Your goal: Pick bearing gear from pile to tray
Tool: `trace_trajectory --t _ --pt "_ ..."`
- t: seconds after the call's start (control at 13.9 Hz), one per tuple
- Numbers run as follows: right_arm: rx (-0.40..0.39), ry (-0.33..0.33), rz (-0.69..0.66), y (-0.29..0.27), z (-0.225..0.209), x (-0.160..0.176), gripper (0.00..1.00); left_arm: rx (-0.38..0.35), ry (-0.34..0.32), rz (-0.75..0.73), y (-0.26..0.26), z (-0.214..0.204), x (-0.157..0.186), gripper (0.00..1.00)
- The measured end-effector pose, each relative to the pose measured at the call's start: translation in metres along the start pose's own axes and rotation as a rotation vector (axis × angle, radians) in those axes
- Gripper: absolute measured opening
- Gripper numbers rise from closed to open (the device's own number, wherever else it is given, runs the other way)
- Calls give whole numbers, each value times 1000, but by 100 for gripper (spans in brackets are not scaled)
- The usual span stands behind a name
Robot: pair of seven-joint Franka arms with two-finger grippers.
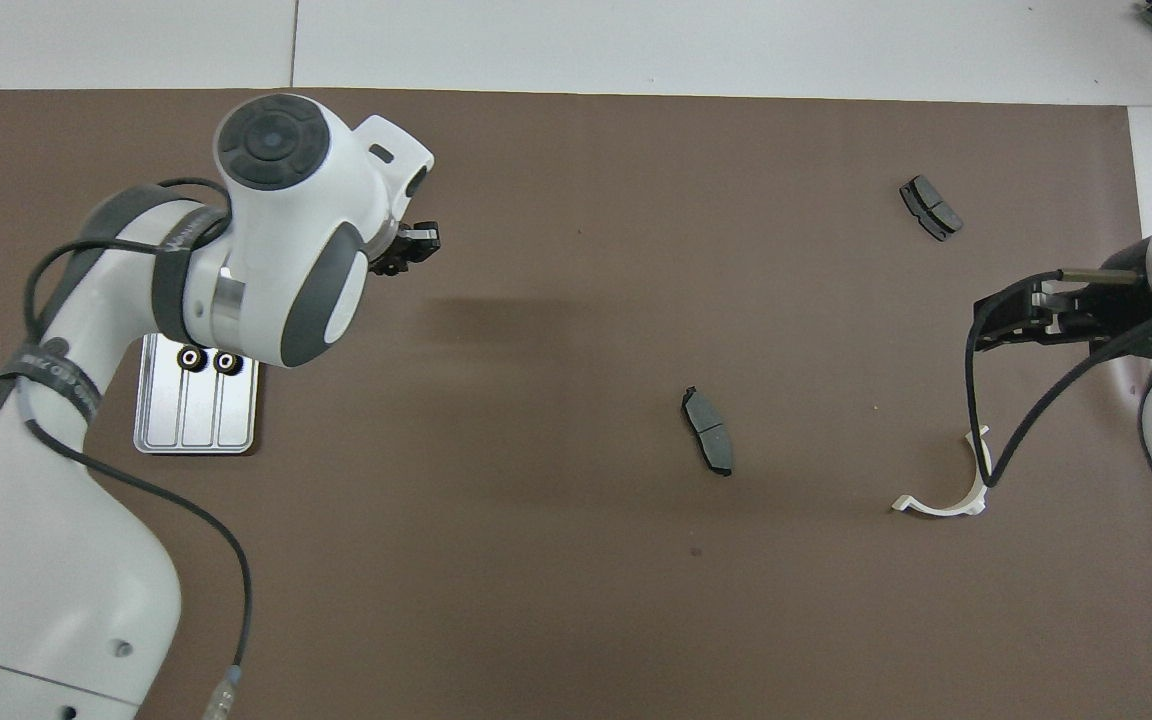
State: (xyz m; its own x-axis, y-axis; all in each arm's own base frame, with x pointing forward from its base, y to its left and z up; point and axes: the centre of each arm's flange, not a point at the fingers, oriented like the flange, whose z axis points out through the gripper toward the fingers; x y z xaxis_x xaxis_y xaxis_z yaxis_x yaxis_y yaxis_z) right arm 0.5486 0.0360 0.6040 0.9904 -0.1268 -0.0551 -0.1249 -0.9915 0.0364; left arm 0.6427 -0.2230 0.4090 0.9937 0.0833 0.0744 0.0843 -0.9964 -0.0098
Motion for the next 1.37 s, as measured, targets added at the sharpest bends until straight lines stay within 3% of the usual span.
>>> trace_trajectory --t 0.29,0.5,0.79,1.08,1.37 --pt "-2 -5 6 -2 4 -3 100 -8 -74 129 -128 2 -13 25" --pt "1 13 6 -2 3 -2 100 -22 -132 209 -187 28 -40 25" --pt "3 23 7 -2 3 -1 100 -38 -125 266 -230 66 -79 25" --pt "4 23 6 -3 3 -1 100 -46 -122 277 -255 76 -97 25" --pt "4 22 6 -3 4 -1 100 -45 -95 276 -257 69 -94 65"
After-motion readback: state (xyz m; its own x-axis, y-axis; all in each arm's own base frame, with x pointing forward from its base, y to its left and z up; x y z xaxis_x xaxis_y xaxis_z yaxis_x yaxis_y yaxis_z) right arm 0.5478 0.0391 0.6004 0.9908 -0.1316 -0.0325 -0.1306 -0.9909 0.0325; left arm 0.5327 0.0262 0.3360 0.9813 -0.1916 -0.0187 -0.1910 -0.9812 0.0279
